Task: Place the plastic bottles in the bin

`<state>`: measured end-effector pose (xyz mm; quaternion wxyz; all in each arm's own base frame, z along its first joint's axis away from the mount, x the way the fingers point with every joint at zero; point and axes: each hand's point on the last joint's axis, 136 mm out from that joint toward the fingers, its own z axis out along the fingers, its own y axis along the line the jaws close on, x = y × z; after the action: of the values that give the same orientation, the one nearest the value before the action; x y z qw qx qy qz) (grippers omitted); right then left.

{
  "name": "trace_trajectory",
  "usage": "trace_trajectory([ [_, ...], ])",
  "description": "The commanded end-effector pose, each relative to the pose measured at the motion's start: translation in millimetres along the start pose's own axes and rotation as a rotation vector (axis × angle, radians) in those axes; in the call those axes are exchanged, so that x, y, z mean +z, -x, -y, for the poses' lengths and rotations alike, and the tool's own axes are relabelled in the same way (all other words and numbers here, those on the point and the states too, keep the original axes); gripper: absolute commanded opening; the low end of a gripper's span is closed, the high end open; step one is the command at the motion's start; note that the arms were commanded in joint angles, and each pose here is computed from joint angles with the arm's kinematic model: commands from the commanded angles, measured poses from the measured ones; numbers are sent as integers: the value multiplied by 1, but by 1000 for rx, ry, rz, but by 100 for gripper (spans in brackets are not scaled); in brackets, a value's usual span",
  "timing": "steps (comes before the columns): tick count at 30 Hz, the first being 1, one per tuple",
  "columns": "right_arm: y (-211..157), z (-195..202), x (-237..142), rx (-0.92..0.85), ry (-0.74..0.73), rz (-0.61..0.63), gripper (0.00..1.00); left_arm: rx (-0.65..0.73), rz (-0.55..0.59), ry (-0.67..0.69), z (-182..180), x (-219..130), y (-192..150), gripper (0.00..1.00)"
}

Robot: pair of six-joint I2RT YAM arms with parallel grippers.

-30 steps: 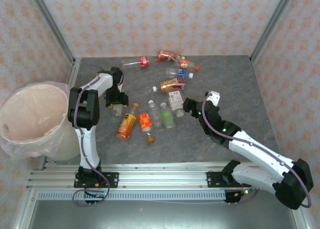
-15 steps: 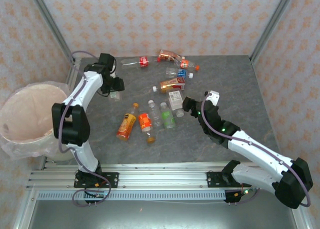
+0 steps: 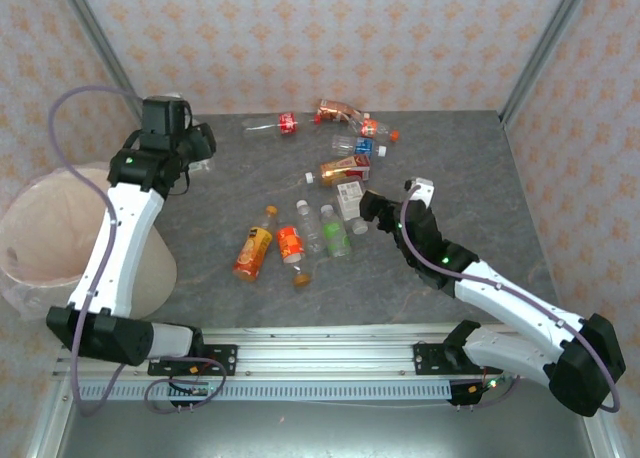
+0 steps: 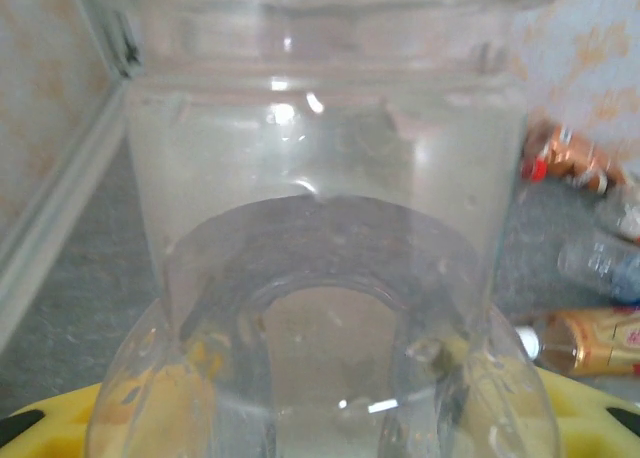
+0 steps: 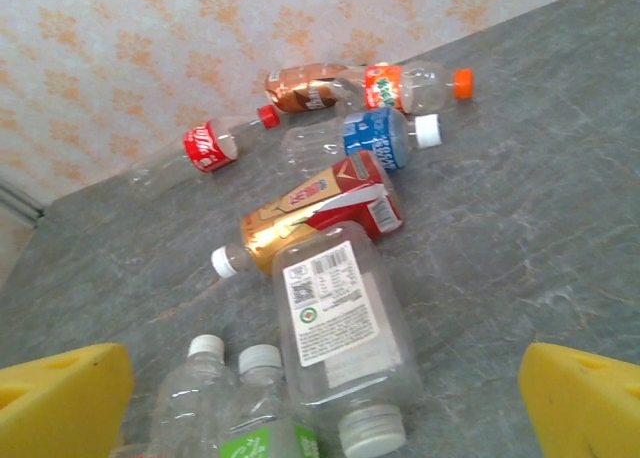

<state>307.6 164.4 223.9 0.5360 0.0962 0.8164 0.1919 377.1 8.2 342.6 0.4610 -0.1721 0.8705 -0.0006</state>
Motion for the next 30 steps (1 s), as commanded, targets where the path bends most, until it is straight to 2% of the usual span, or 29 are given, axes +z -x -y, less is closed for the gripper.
trace_trajectory([
  [1, 1, -29, 2, -79, 154, 2, 99, 30, 103, 77, -17, -36, 27, 45],
  [7, 4, -46, 6, -172, 205, -10, 99, 112, 149, 240, -50, -71, 40, 45],
  [19, 0, -68, 21, -212, 259, -56, 99, 82, 123, 763, -164, -129, 30, 44],
  [24, 2, -76, 22, -240, 285, -67, 99, -32, 54, 780, -200, -127, 1, 45],
  [30, -1, -81, 26, -246, 294, -87, 99, -111, -41, 893, -242, -126, -37, 45],
])
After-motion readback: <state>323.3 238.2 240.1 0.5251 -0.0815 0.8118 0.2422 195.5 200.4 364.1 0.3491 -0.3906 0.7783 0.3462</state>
